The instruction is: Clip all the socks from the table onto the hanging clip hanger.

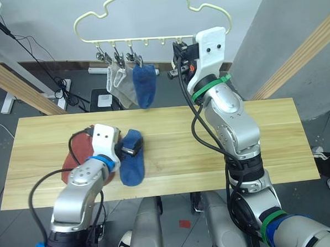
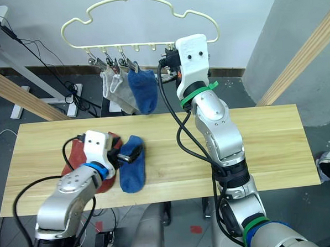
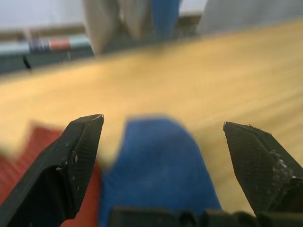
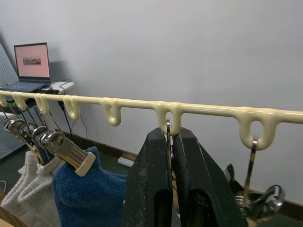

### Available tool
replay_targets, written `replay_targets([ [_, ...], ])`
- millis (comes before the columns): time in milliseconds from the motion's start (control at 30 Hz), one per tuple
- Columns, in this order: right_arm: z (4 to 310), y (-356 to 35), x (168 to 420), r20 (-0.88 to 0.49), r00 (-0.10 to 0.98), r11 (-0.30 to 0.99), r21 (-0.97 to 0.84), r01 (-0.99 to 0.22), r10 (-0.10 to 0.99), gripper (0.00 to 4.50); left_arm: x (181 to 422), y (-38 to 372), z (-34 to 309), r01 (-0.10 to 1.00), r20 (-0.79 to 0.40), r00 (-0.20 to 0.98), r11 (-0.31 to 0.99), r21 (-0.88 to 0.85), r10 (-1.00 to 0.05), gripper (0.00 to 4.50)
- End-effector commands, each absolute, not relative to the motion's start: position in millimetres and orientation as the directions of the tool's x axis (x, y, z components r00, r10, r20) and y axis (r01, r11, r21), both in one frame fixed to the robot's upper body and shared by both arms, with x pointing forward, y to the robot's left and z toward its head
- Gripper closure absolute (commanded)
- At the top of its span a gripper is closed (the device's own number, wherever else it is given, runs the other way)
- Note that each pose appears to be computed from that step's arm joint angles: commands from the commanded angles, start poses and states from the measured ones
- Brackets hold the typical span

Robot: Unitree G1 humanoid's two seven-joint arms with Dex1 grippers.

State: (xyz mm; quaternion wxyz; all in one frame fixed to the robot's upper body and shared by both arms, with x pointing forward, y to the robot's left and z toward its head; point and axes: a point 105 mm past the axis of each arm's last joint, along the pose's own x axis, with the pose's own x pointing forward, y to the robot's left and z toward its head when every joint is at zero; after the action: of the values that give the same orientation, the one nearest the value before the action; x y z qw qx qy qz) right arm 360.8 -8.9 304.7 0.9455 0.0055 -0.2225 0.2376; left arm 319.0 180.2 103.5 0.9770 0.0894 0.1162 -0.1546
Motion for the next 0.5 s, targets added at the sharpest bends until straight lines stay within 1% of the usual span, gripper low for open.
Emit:
replay_targets([
  [33, 318.9, -2.9, 350.0, 0.47, 0.747, 0.872, -0.114, -0.476, 0.469, 4.5, 318.3, 170.5, 97.3, 0.34, -0.27, 0.917, 0.931, 0.137, -0.295, 0.06],
  [133, 318.7, -2.3, 349.5, 0.468, 0.747, 0.87, -0.115, -0.479, 0.473, 4.5, 329.8, 179.5, 89.4, 0.24, -0.284, 0.939, 0.962, 0.132, -0.195, 0.06],
  [200, 318.8, -2.1, 349.0, 0.468, 0.746, 0.87, -0.116, -0.48, 0.474, 4.5, 334.1, 173.4, 88.2, 0.235, -0.275, 0.941, 0.966, 0.107, -0.198, 0.06],
  [267, 318.4, -1.7, 348.6, 0.465, 0.747, 0.869, -0.116, -0.481, 0.475, 4.5, 338.4, 167.4, 91.7, 0.213, -0.242, 0.95, 0.976, 0.041, -0.197, 0.06],
  [367, 318.6, -1.5, 347.9, 0.464, 0.747, 0.869, -0.117, -0.481, 0.476, 4.5, 338.2, 171.9, 87.5, 0.166, -0.264, 0.953, 0.985, 0.043, -0.149, 0.06],
  [433, 318.3, -1.8, 347.5, 0.462, 0.748, 0.869, -0.116, -0.48, 0.476, 4.5, 336.3, 170.7, 85.1, 0.182, -0.275, 0.949, 0.981, 0.072, -0.156, 0.06],
  [500, 317.8, -2.1, 347.7, 0.461, 0.75, 0.87, -0.117, -0.48, 0.475, 4.5, 338.7, 175.0, 83.7, 0.147, -0.277, 0.953, 0.986, 0.085, -0.118, 0.06],
])
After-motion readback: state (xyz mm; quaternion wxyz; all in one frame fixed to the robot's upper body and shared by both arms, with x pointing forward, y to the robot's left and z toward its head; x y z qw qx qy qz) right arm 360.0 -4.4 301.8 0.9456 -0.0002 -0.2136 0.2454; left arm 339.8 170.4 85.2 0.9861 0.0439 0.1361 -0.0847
